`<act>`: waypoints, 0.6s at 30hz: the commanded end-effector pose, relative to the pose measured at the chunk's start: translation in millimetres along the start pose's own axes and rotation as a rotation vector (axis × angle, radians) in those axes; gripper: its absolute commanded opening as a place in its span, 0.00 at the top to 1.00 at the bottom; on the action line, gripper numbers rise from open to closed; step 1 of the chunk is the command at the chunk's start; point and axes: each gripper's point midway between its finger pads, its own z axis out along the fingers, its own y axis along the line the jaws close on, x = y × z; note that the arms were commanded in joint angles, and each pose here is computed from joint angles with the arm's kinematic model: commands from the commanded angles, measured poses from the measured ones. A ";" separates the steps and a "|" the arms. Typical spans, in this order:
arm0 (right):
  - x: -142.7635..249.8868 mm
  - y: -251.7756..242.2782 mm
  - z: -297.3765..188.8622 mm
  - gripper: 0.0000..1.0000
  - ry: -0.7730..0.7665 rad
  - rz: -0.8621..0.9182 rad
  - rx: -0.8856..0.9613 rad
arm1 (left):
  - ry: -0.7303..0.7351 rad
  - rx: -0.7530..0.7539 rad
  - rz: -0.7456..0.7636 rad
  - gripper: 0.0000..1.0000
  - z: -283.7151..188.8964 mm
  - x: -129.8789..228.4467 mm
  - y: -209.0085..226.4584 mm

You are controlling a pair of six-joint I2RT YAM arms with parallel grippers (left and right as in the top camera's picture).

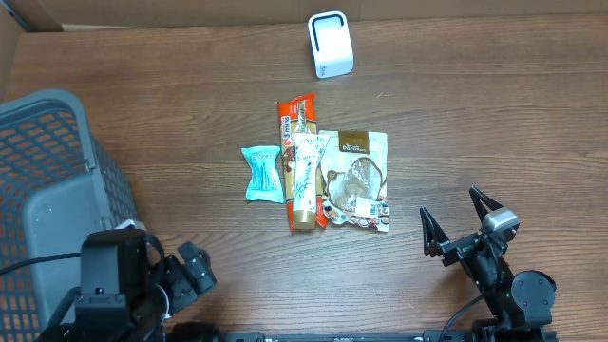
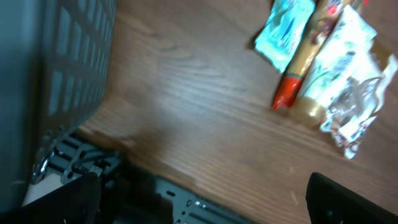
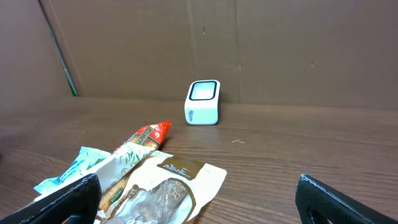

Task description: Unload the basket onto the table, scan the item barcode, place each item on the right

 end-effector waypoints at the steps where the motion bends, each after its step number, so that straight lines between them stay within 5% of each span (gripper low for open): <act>1: 2.0 1.4 0.3 0.00 -0.002 0.003 -0.007 | -0.032 -0.123 -0.021 0.03 3.4 -2.1 23.2; 18: 2.0 1.4 0.3 0.00 -0.002 0.003 -0.007 | -0.250 -0.359 -0.015 0.00 -14.4 -41.2 59.8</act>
